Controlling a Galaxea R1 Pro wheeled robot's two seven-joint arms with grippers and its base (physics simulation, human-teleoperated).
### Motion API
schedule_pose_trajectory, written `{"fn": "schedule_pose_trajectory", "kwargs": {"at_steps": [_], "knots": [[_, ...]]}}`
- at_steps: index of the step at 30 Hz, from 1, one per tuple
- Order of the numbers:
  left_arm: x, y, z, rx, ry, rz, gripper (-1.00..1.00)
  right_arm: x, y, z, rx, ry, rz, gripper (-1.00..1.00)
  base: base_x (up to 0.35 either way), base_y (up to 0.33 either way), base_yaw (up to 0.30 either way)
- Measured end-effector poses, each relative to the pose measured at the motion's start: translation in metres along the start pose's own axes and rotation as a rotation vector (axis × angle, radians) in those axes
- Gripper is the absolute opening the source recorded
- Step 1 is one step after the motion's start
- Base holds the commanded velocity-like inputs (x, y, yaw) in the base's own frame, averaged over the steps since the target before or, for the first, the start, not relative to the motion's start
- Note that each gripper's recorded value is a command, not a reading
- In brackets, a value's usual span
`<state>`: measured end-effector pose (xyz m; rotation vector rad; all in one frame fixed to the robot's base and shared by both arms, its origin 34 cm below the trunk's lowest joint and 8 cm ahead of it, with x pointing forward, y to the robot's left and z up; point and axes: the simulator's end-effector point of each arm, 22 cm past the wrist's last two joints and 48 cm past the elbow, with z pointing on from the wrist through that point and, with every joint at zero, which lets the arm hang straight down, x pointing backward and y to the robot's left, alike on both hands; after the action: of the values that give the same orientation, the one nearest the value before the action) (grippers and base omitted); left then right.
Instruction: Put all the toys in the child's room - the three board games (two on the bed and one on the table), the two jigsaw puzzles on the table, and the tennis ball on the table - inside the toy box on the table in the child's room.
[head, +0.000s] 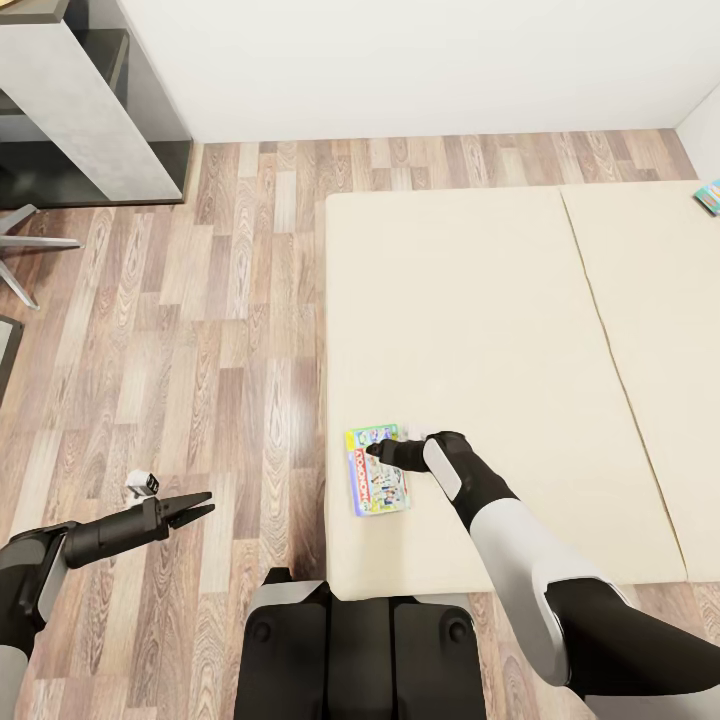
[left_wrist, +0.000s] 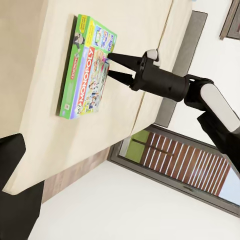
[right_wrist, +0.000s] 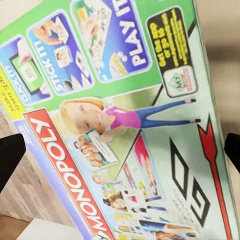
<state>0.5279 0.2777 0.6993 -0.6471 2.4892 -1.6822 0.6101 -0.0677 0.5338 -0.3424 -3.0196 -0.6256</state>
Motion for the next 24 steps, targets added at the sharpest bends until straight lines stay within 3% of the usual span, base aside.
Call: {"fn": "schedule_pose_trajectory", "kwargs": {"at_steps": [24], "knots": [[0.0002, -0.0001, 0.0005, 0.001, 0.000, -0.001, 1.00, -0.0067, 0.0004, 0.0000, -0.002, -0.031, 0.000, 1.00, 0.000, 0.000, 0.000]]}}
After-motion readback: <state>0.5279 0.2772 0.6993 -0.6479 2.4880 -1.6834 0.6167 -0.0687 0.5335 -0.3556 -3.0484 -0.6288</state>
